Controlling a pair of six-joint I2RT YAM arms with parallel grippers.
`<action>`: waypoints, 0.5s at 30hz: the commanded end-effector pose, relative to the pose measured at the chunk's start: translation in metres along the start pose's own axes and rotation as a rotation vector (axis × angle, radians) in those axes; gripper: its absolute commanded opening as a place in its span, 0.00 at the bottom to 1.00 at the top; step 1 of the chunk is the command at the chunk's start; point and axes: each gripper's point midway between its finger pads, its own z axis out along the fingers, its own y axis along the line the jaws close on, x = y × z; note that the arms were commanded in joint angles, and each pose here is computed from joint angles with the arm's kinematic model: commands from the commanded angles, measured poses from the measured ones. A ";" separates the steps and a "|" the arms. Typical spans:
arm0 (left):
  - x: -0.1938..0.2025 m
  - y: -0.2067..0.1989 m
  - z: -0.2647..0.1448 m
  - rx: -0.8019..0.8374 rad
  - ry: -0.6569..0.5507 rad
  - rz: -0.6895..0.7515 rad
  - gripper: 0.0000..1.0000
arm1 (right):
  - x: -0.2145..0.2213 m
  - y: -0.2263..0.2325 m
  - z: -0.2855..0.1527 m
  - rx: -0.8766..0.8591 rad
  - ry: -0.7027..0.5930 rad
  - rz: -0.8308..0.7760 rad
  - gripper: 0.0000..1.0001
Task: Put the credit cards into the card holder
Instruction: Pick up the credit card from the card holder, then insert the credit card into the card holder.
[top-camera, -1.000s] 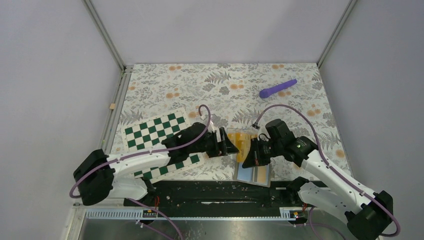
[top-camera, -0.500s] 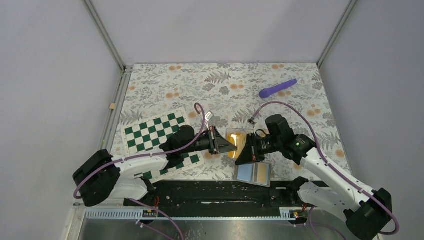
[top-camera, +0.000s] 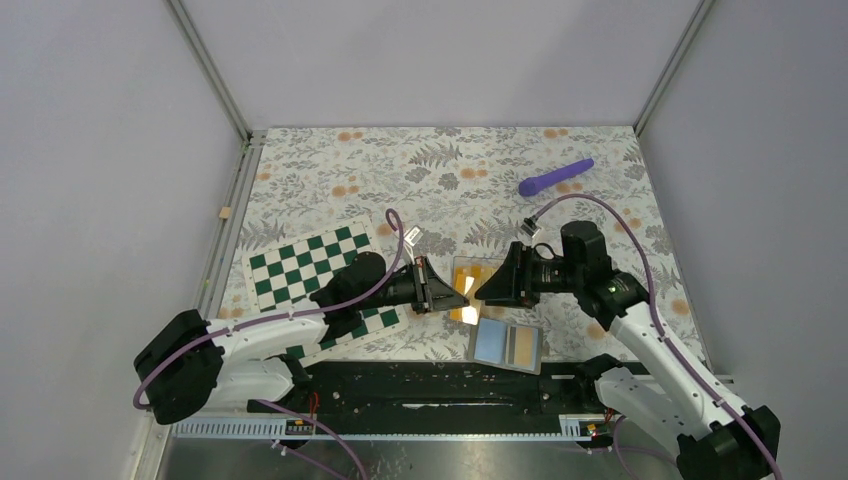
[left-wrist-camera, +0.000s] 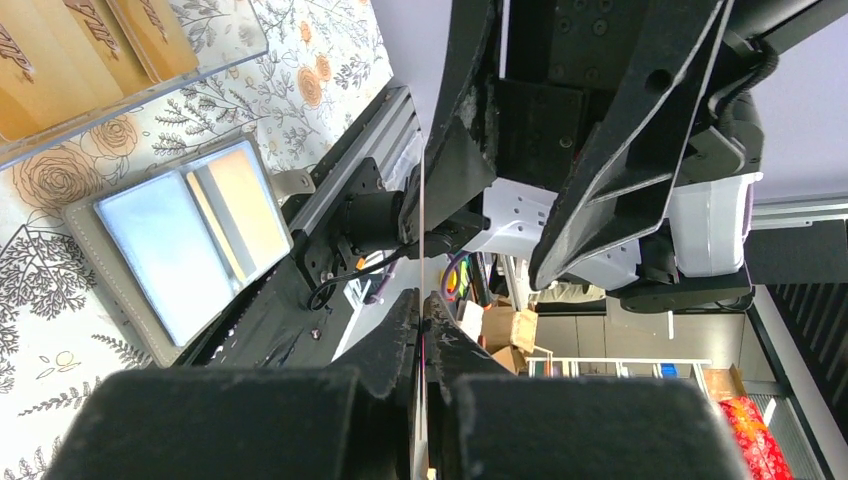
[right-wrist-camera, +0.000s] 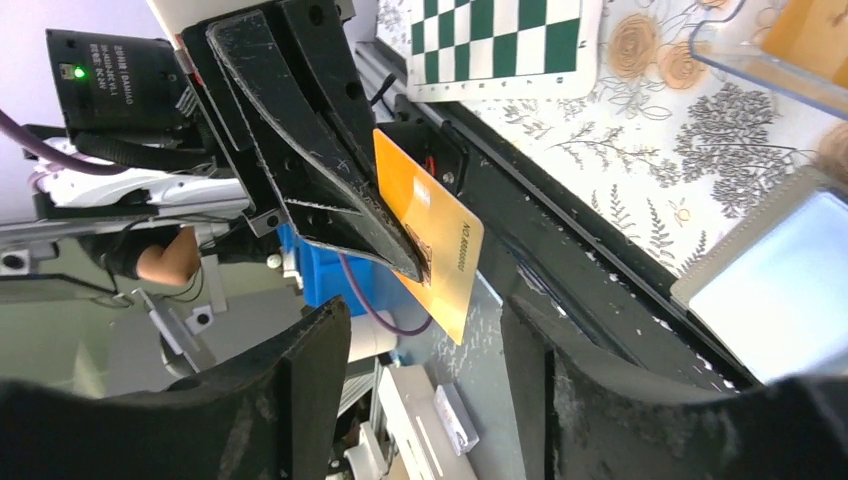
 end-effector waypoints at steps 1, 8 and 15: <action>-0.005 -0.033 -0.003 0.114 -0.011 0.048 0.00 | -0.003 0.026 0.001 -0.168 0.030 0.006 0.61; -0.010 -0.043 -0.003 0.172 -0.037 0.029 0.00 | -0.007 0.036 0.004 -0.285 0.015 0.037 0.42; -0.009 -0.041 -0.001 0.184 -0.029 0.013 0.03 | -0.008 0.035 0.004 -0.286 -0.006 0.031 0.00</action>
